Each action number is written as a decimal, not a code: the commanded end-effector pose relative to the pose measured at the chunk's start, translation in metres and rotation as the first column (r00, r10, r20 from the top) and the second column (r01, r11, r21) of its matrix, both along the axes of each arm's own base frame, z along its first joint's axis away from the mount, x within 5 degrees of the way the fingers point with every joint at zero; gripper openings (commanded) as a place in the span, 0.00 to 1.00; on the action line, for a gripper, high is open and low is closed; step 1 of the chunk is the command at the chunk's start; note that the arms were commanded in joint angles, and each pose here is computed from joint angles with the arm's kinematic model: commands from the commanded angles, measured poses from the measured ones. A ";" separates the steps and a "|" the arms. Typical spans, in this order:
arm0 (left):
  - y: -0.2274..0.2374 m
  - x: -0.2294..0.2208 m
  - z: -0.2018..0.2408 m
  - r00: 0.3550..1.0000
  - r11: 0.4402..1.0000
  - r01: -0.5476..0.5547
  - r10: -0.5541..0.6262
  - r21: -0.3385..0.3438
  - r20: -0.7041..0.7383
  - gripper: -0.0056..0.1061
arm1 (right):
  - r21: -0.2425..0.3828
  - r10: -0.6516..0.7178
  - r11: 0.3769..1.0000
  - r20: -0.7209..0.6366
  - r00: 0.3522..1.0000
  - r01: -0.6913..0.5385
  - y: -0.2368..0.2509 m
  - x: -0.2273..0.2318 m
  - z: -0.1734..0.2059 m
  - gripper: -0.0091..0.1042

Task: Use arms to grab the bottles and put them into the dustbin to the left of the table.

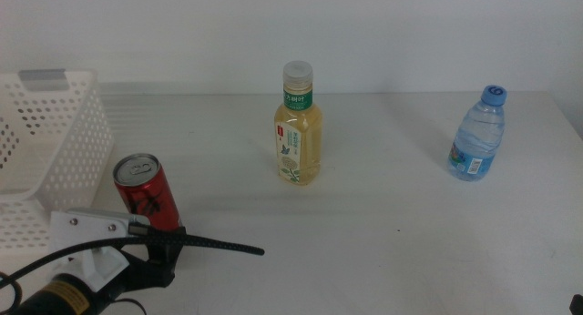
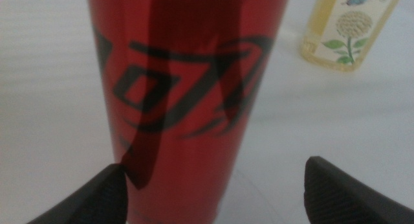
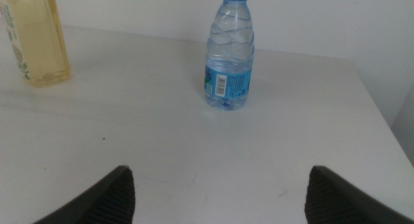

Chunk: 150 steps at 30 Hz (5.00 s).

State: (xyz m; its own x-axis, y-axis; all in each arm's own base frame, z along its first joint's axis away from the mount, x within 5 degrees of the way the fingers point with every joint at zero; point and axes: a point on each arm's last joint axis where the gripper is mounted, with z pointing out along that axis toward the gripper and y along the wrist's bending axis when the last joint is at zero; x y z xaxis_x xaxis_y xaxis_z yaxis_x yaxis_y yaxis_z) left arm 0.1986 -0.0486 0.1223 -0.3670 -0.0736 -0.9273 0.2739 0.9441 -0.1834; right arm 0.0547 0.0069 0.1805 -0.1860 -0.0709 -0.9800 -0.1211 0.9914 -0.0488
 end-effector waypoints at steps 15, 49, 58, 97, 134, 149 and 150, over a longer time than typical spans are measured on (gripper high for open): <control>-0.001 0.030 0.035 0.955 0.997 -0.043 0.059 -0.060 0.292 0.86 | -0.008 -0.010 1.000 0.108 0.994 0.011 -0.001 -0.001 0.010 0.70; -0.005 0.021 0.053 0.964 0.996 0.023 -0.001 -0.081 0.267 0.01 | -0.008 -0.010 1.000 0.108 0.994 0.011 -0.001 -0.001 0.010 0.70; 0.003 0.002 0.104 0.982 0.999 -0.031 0.028 0.017 0.184 0.01 | -0.008 -0.010 1.000 0.108 0.994 0.011 -0.001 -0.001 0.010 0.70; 0.101 0.098 0.244 0.874 0.912 -0.173 0.316 0.371 -0.370 0.01 | -0.008 -0.010 1.000 0.108 0.994 0.011 -0.001 -0.001 0.010 0.70; 0.171 0.198 0.142 0.737 0.911 -0.095 0.335 0.401 -0.587 0.14 | -0.008 -0.010 1.000 0.108 0.994 0.011 -0.001 -0.001 0.010 0.70; 0.171 0.197 0.140 0.726 0.913 -0.088 0.333 0.399 -0.602 0.86 | -0.008 -0.010 1.000 0.108 0.994 0.011 -0.001 -0.001 0.010 0.70; 0.170 0.196 0.141 0.723 0.914 -0.096 0.337 0.395 -0.603 0.86 | -0.008 -0.010 1.000 0.108 0.994 0.011 -0.001 -0.001 0.010 0.70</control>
